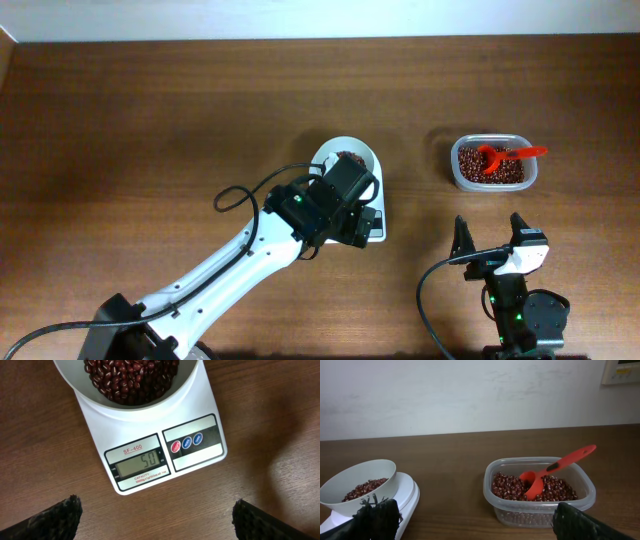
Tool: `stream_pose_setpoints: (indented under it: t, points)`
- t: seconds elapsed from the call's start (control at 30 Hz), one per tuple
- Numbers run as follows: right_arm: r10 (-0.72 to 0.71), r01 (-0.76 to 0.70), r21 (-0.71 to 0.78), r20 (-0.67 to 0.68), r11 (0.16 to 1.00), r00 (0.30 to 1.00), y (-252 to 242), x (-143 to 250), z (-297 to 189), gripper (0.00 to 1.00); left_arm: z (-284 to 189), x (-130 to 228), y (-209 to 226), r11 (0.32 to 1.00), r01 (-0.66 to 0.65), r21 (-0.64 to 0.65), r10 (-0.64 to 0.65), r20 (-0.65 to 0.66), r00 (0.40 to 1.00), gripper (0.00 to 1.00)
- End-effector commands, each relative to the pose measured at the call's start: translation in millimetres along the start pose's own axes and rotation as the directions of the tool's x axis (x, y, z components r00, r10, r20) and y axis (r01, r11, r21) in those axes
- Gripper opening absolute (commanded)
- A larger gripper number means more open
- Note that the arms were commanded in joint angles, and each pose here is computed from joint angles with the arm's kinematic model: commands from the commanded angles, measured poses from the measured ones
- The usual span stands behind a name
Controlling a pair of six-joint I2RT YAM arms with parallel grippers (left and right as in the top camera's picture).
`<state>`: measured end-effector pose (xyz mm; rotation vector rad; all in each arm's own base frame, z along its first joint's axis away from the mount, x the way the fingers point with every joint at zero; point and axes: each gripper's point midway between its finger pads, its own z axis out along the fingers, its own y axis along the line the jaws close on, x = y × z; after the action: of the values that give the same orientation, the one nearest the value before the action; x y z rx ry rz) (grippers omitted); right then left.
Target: Scoop item into bowl and weigh 50g on scale
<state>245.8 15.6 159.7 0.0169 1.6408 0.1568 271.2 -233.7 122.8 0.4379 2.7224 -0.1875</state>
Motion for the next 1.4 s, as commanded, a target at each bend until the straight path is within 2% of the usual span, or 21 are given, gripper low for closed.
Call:
stream_pose_setpoints:
  t: [0.0,0.77,0.9,1.37]
  points:
    - [0.010,-0.010,-0.007,-0.005,1.000,1.000,1.8,2.5,0.0,0.99,-3.2,-1.7,-3.3,1.000,0.003,0.012,-0.003,0.006,1.000,0.99]
    - [0.010,-0.010,-0.007,-0.005,1.000,1.000,1.8,2.5,0.0,0.99,-3.2,-1.7,-3.3,1.000,0.003,0.012,-0.003,0.006,1.000,0.99]
    - [-0.001,0.001,0.071,-0.004,0.997,1.000,-11.8,3.0,-0.5,0.99,-3.2,-1.7,-3.3,1.000,0.003,0.012,-0.003,0.006,1.000,0.99]
    - [0.000,0.001,0.074,-0.017,0.997,1.000,-12.4,5.9,0.2,0.99,-3.2,-1.7,-3.3,1.000,0.003,0.012,-0.003,0.006,1.000,0.99]
